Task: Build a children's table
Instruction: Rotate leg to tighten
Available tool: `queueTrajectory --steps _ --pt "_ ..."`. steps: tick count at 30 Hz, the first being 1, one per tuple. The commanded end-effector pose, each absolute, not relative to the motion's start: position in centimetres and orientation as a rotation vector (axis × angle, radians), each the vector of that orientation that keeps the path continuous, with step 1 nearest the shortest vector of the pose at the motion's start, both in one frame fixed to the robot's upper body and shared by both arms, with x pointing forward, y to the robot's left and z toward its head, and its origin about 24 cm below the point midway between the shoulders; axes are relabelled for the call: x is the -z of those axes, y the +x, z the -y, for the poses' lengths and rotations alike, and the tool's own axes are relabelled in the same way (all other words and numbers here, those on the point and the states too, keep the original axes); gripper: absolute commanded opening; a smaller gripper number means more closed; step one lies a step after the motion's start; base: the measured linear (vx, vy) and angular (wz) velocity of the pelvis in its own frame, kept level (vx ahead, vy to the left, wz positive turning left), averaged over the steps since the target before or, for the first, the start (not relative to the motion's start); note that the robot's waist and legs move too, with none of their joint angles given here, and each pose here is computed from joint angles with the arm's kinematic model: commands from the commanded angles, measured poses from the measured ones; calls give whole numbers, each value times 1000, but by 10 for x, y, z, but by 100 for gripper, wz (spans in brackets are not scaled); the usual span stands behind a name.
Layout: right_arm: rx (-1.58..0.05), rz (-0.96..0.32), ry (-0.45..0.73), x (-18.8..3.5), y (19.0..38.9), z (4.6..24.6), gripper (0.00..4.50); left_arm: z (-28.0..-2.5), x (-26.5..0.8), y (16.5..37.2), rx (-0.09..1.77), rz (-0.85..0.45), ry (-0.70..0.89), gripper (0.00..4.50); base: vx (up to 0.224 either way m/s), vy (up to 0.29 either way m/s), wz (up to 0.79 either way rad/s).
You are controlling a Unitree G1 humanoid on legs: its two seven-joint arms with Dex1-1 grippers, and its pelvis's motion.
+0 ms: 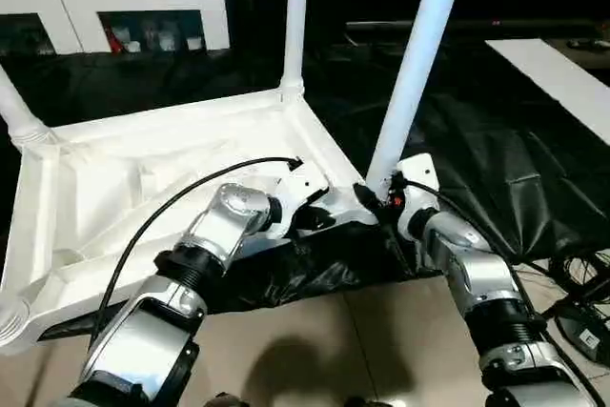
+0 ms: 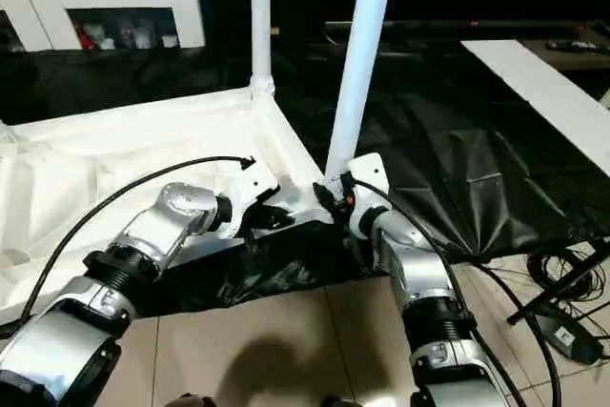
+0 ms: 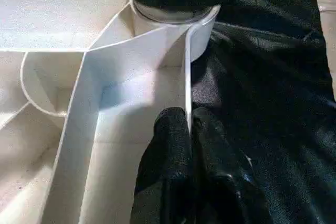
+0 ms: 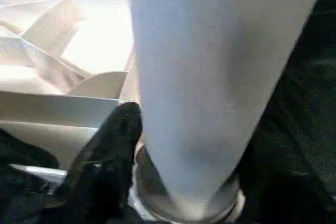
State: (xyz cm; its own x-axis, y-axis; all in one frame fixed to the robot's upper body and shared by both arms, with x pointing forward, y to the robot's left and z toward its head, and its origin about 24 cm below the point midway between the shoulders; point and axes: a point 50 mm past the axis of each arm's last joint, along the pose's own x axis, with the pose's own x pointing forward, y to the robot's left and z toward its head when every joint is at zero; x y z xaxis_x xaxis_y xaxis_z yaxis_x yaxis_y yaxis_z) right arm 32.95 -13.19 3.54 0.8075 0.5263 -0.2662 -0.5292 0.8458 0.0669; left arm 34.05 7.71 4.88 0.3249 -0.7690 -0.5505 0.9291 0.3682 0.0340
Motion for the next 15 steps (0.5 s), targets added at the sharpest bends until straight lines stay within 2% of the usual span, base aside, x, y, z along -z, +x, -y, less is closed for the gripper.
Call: queueTrajectory --steps 1,4,10,12,15 --pt "-822 -363 -21 -18 309 101 311 -51 -67 337 1289 -371 395 0 0 0 0" --pt "-887 -363 -72 -19 305 109 314 -57 -66 336 1317 -374 406 0 0 0 0" --pt "-1108 -396 -183 -22 289 134 314 -73 -67 330 1433 -378 431 0 0 0 0" --pt "-1215 -437 -256 -21 282 146 314 -81 -68 327 1480 -396 452 0 50 -18 7" --pt "-1257 -444 -273 -23 280 151 314 -87 -68 327 1491 -406 468 0 62 -30 11"
